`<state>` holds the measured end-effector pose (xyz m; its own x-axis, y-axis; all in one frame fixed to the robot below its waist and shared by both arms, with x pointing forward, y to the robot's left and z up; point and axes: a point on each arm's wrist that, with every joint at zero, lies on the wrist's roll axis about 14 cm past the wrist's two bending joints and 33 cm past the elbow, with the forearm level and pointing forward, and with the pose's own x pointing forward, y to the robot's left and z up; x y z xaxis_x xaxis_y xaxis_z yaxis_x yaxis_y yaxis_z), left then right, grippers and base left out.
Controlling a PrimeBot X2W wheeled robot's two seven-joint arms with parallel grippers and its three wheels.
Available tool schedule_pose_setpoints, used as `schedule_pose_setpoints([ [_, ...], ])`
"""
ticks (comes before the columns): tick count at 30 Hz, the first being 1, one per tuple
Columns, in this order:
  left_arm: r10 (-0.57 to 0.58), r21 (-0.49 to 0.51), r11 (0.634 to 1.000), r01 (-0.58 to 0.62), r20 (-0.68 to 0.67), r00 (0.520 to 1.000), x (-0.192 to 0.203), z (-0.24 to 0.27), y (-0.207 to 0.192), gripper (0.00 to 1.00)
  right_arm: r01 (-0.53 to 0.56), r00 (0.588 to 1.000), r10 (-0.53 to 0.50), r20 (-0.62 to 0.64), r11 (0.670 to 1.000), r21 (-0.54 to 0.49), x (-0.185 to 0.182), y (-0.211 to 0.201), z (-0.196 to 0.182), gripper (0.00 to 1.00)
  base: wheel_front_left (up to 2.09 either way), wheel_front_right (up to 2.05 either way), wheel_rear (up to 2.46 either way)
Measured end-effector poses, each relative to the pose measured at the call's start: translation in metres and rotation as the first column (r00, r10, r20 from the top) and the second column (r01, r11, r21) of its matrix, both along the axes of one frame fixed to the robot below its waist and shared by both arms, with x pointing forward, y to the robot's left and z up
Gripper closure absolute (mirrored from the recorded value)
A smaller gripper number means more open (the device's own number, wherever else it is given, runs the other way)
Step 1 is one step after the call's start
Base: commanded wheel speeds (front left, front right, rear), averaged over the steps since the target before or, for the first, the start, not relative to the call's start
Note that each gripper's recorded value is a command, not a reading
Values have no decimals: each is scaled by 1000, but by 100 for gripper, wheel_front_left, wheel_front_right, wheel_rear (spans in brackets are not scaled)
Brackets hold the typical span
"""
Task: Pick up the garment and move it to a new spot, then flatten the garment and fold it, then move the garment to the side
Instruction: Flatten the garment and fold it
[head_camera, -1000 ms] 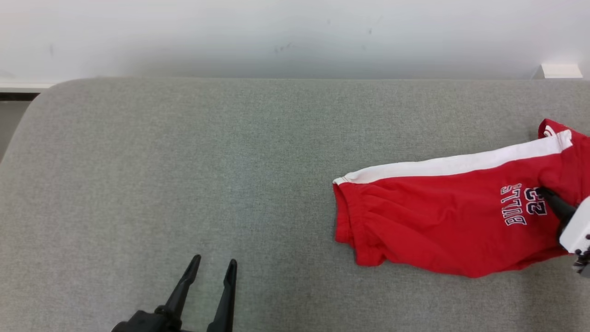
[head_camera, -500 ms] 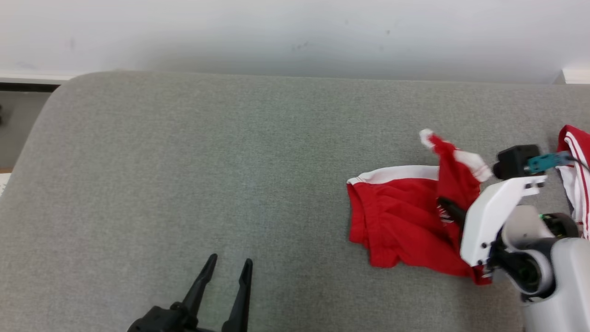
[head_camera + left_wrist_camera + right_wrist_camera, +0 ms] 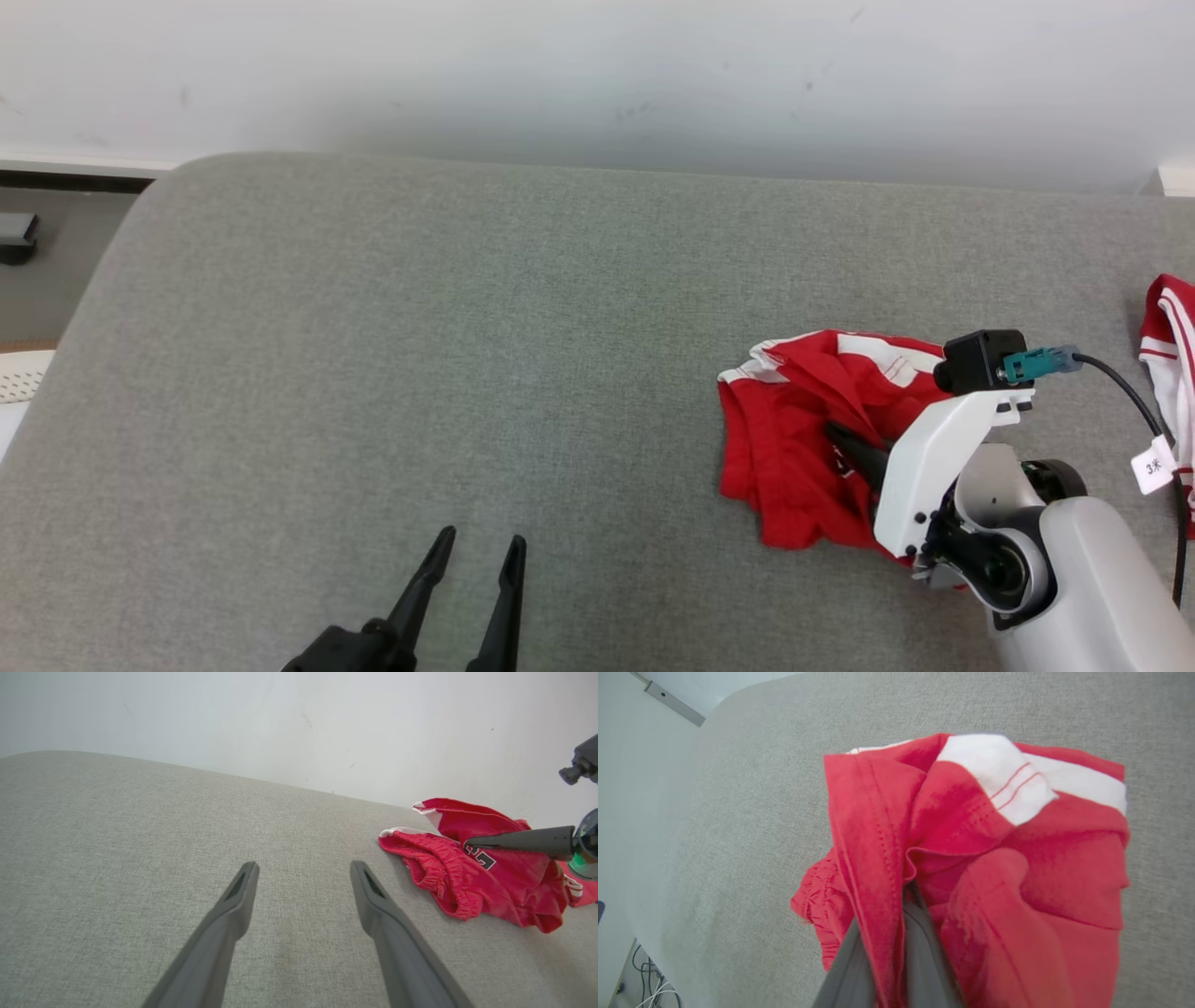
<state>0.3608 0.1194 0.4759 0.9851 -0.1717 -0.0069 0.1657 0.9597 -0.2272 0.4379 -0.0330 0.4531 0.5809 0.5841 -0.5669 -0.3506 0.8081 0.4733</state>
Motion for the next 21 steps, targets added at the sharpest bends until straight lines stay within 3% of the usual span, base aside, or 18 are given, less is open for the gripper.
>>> schedule_pose_setpoints([
  [1,-3,0,1000,3,0,1000,0,0,-1,0,3,1000,-4,5,1000,19,0,2,1,28,0,0,0],
  [2,-7,-1,1000,7,0,1000,0,0,-2,0,7,1000,-8,8,999,48,1,5,3,0,0,0,0],
  [5,-15,-1,1000,15,1,1000,-1,0,-5,0,27,1000,-27,0,985,169,0,16,11,0,0,0,0],
  [14,-29,27,999,29,13,999,-9,3,-7,0,8,998,-28,51,932,362,-17,48,41,0,0,0,0],
  [18,-33,30,999,32,24,999,-15,6,-7,0,11,985,-78,151,915,403,-22,46,67,0,0,0,0],
  [21,-35,31,999,34,28,999,-19,8,-8,0,37,954,-142,264,929,369,-23,30,81,0,0,0,0],
])
